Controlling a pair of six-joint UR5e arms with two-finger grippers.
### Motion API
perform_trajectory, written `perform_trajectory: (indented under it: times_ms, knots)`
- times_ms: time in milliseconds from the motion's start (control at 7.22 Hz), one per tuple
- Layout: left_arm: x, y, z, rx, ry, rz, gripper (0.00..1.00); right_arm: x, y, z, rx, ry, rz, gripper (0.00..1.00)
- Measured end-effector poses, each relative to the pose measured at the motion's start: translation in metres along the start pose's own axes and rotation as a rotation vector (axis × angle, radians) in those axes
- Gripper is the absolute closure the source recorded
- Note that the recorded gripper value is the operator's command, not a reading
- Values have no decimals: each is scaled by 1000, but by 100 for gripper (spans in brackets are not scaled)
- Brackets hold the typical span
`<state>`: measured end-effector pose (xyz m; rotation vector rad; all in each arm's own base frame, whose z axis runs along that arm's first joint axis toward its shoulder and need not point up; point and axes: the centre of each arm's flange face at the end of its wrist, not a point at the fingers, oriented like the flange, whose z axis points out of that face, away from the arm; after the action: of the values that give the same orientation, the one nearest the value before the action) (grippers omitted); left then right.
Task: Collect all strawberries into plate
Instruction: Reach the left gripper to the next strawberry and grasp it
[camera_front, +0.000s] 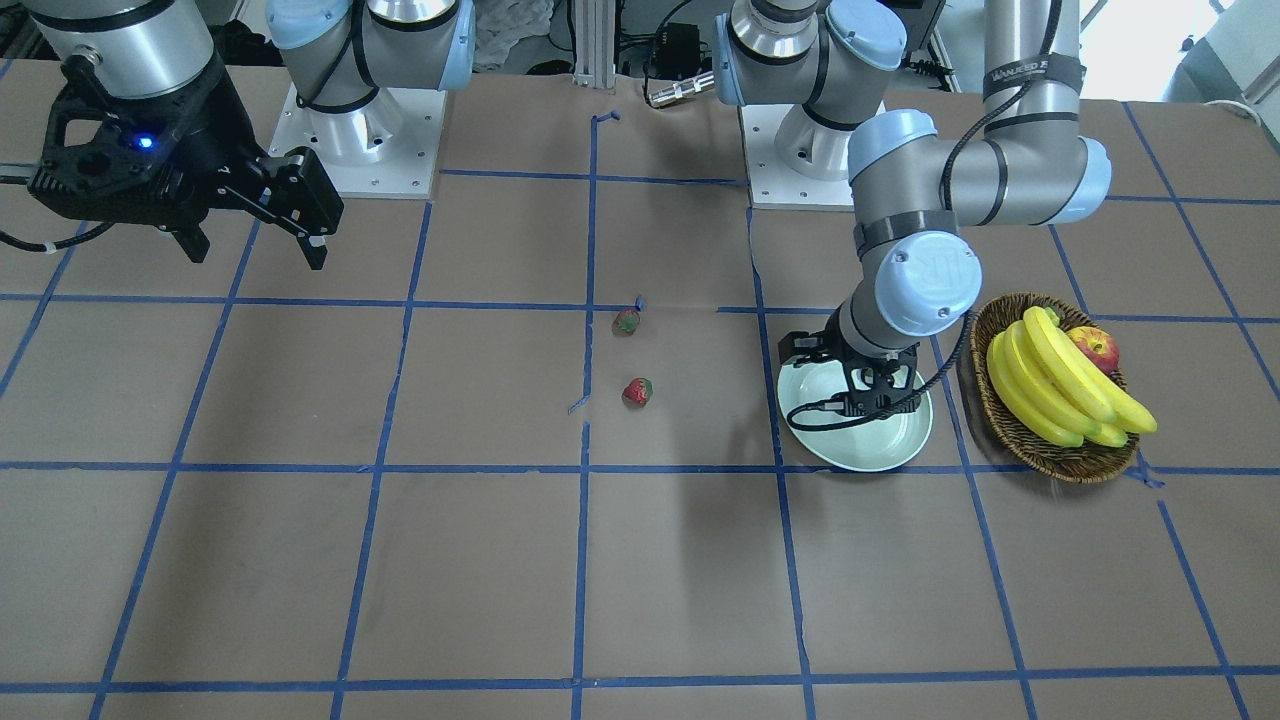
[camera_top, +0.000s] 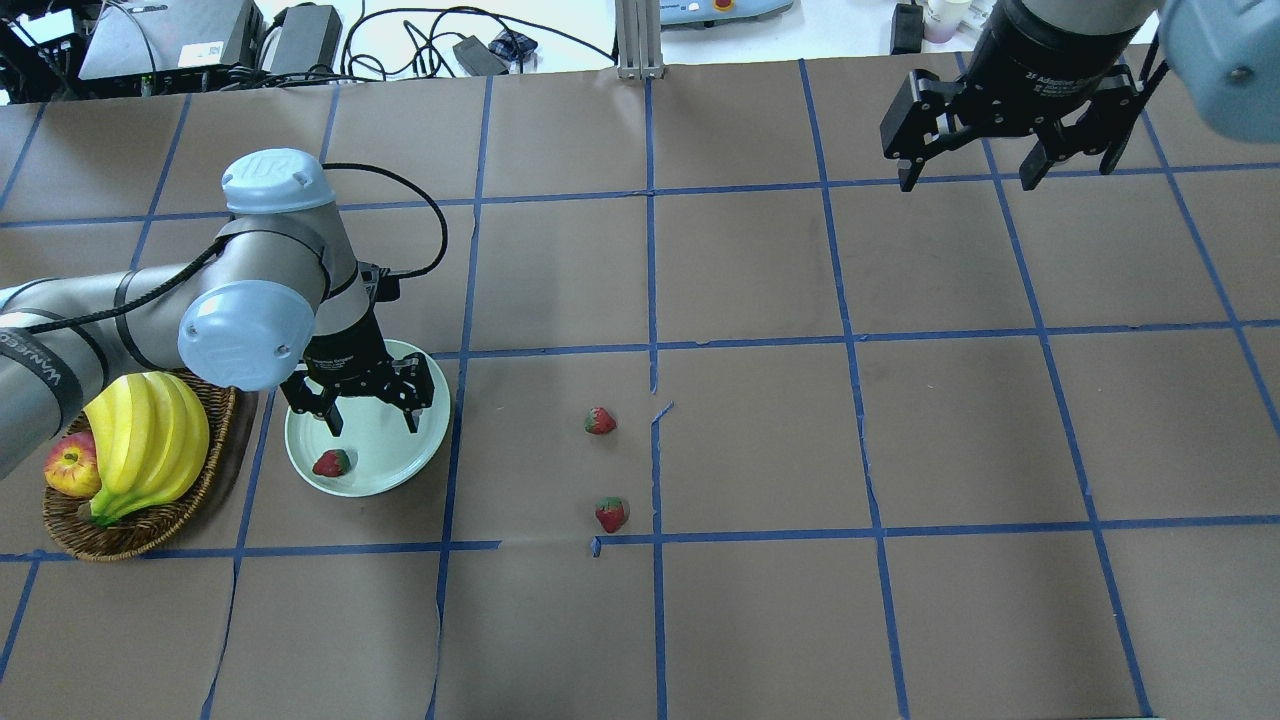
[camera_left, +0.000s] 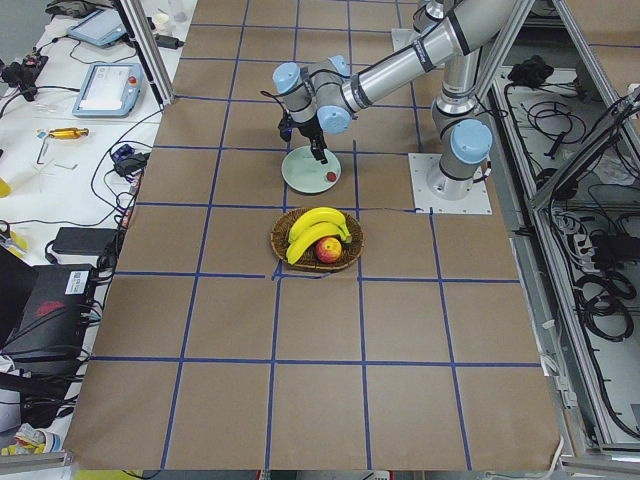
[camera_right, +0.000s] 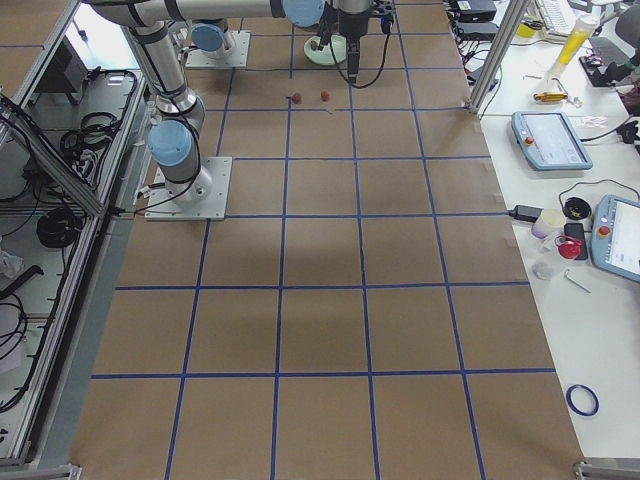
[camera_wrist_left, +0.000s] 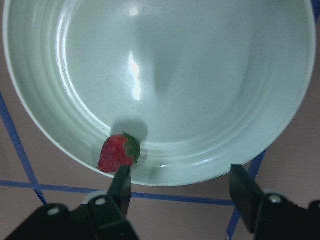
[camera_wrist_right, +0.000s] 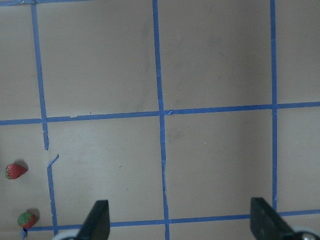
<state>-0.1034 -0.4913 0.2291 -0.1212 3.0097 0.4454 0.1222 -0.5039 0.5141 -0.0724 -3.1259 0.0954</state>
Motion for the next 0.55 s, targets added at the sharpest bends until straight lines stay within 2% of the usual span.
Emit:
perform_trajectory:
  times_ms: [277, 415, 554]
  knots:
    - [93, 8, -11, 125, 21, -106, 7, 0, 0, 0, 0, 0, 1, 0]
    - [136, 13, -6, 174, 65, -170, 8, 0, 0, 0, 0, -1, 1, 0]
    - [170, 18, 5, 195, 103, -207, 10, 0, 0, 0, -1, -1, 2, 0]
